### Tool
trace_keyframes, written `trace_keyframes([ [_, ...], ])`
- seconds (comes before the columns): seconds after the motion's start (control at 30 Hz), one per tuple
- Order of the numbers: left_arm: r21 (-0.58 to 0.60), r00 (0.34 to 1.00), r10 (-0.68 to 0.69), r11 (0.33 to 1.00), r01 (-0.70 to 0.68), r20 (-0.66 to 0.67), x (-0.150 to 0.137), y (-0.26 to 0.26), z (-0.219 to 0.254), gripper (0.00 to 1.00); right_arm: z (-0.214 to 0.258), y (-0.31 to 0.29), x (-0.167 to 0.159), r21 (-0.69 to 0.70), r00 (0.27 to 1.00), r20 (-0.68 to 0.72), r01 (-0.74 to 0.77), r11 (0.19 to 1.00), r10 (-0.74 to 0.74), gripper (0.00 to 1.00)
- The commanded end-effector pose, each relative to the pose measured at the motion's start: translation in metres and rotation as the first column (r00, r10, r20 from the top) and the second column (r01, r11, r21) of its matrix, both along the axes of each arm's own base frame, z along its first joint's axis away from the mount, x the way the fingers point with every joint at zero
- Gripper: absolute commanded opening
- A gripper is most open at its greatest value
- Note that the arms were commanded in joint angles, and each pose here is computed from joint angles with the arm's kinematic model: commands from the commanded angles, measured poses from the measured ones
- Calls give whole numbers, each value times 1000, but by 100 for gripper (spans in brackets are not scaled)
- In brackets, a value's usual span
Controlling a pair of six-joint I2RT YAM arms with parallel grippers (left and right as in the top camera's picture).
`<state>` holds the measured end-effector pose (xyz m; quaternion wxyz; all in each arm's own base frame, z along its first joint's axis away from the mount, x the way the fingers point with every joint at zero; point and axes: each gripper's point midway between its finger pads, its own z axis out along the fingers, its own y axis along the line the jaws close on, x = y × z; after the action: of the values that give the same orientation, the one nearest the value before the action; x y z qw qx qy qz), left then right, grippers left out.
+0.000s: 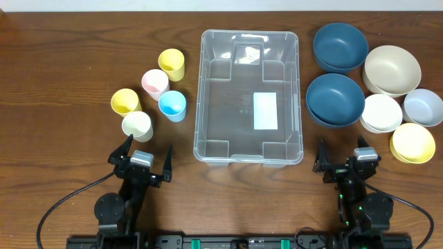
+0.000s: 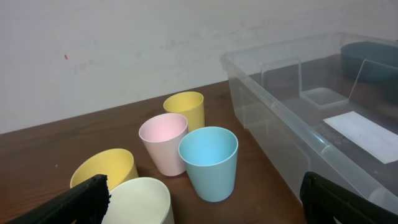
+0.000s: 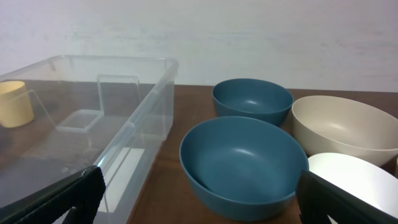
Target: Pack container
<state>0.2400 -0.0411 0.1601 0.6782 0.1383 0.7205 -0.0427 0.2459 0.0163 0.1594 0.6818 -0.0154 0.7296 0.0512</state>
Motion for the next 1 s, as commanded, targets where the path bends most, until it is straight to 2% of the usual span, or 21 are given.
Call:
trace_keyframes([
  [0.0, 14, 999, -3, 1000, 3, -45, -1, 0, -16, 98, 0, 1, 0, -12, 1000, 2, -2, 1000, 2, 99],
  [0.97, 14, 999, -3, 1000, 3, -45, -1, 0, -16, 98, 0, 1, 0, -12, 1000, 1, -2, 1000, 2, 99],
])
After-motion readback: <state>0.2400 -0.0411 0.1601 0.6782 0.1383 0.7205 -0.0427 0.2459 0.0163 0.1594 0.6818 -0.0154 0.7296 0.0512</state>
